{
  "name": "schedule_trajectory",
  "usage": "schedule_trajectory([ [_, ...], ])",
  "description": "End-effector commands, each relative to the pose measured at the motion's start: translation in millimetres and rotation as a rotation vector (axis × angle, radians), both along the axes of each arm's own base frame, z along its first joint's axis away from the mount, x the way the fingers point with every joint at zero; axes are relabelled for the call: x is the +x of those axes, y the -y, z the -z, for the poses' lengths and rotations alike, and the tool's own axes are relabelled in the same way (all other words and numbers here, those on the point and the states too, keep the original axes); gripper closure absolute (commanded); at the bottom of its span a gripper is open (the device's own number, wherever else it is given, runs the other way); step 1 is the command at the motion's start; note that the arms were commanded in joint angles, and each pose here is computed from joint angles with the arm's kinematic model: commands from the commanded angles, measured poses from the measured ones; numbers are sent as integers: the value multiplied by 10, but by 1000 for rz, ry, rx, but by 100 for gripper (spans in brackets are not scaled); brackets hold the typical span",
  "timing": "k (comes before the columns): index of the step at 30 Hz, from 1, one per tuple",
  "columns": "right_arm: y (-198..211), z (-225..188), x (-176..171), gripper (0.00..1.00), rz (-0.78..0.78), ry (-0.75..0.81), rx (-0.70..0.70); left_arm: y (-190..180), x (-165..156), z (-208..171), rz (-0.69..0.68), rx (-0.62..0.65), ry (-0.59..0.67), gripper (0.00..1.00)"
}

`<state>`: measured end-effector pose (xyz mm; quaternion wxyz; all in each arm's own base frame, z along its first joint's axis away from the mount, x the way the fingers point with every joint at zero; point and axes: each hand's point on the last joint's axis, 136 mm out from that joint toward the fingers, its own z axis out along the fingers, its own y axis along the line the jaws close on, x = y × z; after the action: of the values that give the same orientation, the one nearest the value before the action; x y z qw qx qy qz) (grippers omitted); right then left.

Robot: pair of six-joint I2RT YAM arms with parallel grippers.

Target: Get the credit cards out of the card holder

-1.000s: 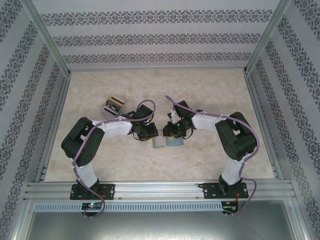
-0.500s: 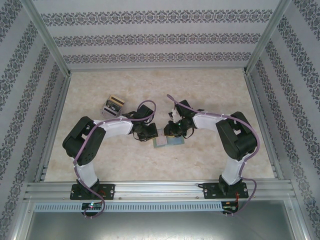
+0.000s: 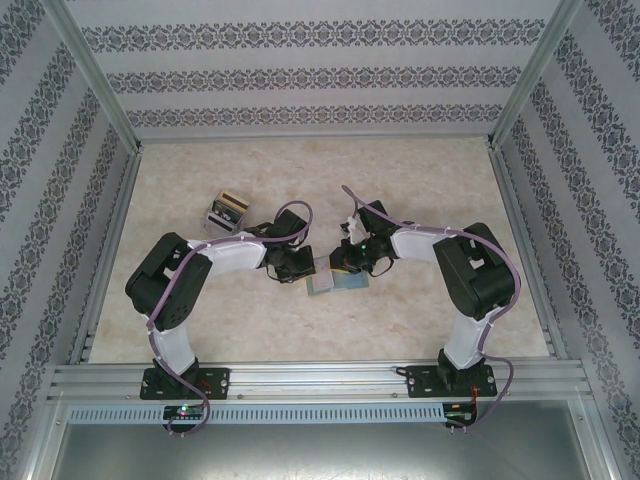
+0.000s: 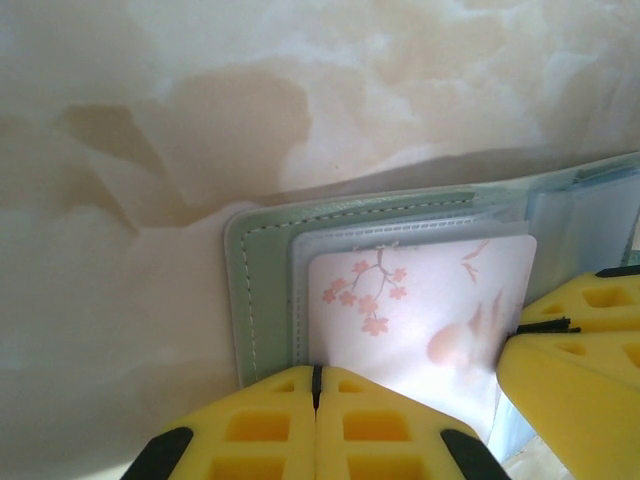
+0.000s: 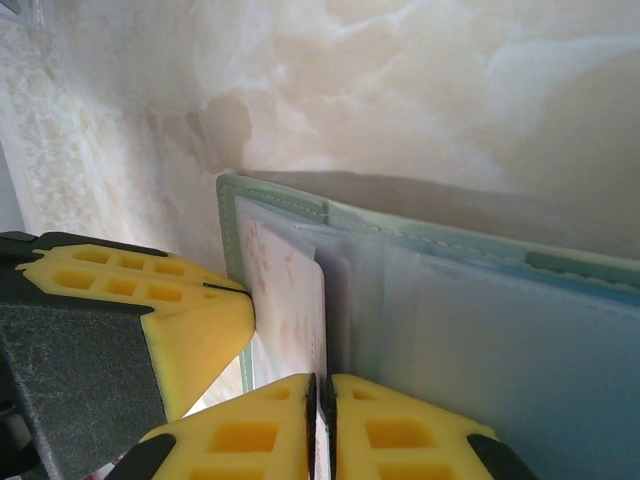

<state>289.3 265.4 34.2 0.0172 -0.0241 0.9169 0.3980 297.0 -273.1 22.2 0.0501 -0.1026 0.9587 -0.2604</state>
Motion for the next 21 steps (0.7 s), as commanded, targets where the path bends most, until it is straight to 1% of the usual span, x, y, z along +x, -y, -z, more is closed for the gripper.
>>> schedule_trajectory([
  [1, -28, -85, 2, 86, -7, 10, 45, -143, -174, 318, 15, 104, -72, 94],
  [7, -20, -70, -4, 92, -3, 10, 43, -138, -165, 312, 16, 106, -71, 94],
  [9, 8, -86, 18, 94, 8, 24, 34, -136, -158, 296, 18, 104, -65, 91],
  [17, 213, -69, 89, 97, 65, 77, -25, -152, -146, 230, 21, 102, -35, 86],
  [21, 246, -49, 104, 97, 73, 83, -37, -143, -135, 216, 24, 98, -30, 86],
])
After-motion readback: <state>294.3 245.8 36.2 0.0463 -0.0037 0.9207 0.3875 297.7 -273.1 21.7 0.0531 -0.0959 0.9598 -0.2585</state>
